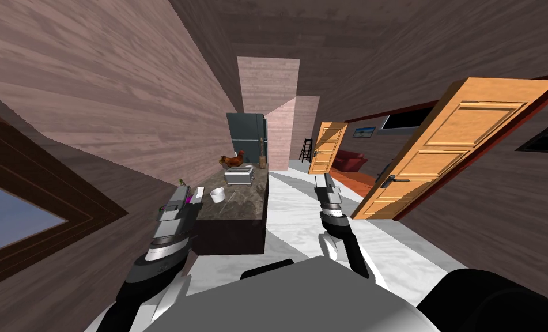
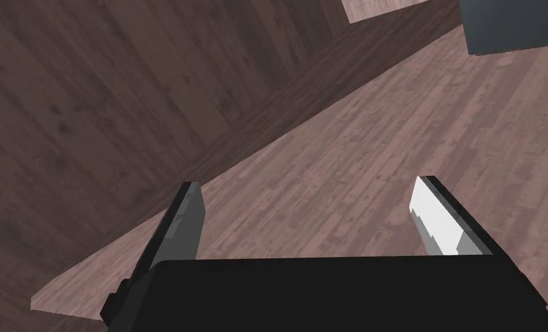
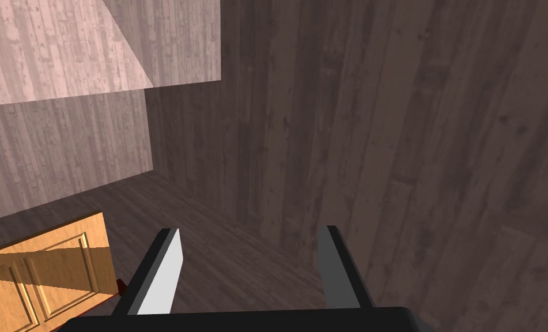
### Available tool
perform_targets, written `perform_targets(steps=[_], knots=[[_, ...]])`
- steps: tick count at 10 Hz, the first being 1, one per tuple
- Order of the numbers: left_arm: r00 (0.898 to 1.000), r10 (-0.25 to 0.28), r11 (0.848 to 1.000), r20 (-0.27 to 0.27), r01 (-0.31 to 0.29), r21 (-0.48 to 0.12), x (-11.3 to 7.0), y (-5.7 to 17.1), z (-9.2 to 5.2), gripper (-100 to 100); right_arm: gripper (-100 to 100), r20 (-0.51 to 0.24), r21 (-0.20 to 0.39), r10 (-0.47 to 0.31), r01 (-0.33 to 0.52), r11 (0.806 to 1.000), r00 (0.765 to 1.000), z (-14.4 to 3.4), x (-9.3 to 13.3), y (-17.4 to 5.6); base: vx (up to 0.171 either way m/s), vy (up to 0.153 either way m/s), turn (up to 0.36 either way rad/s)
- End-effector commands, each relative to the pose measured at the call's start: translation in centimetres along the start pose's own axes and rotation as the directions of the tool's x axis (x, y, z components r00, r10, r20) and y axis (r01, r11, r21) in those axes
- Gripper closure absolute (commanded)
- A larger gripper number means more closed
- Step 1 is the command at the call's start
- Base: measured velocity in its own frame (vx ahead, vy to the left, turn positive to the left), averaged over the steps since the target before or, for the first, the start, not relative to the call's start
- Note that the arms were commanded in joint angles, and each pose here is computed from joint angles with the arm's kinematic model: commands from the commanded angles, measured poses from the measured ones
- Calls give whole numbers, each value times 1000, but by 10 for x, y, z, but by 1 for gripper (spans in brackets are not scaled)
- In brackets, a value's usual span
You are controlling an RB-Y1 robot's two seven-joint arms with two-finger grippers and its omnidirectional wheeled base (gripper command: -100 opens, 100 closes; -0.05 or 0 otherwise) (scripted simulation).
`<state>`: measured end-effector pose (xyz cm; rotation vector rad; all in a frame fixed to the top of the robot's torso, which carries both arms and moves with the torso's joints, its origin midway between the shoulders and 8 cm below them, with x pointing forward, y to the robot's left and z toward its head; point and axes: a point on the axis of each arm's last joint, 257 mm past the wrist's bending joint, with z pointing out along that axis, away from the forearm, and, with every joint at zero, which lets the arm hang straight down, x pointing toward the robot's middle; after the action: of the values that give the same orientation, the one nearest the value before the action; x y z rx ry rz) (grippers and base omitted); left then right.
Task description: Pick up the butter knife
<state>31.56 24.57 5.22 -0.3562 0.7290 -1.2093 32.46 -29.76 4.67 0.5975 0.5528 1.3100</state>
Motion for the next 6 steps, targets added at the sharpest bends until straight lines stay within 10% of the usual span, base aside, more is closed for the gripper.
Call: perform_targets(steps=[1, 6], knots=[[999, 3, 1000, -33, -4, -21, 1, 4, -4, -100, 0, 0, 0, 0, 0, 1000, 1000, 0, 0, 0, -26, -71, -15], [986, -2, 987, -169, -25, -160, 19, 44, -35, -100, 0, 0, 0, 0, 0, 1000, 1000, 0, 0, 0, -45, -63, -55]])
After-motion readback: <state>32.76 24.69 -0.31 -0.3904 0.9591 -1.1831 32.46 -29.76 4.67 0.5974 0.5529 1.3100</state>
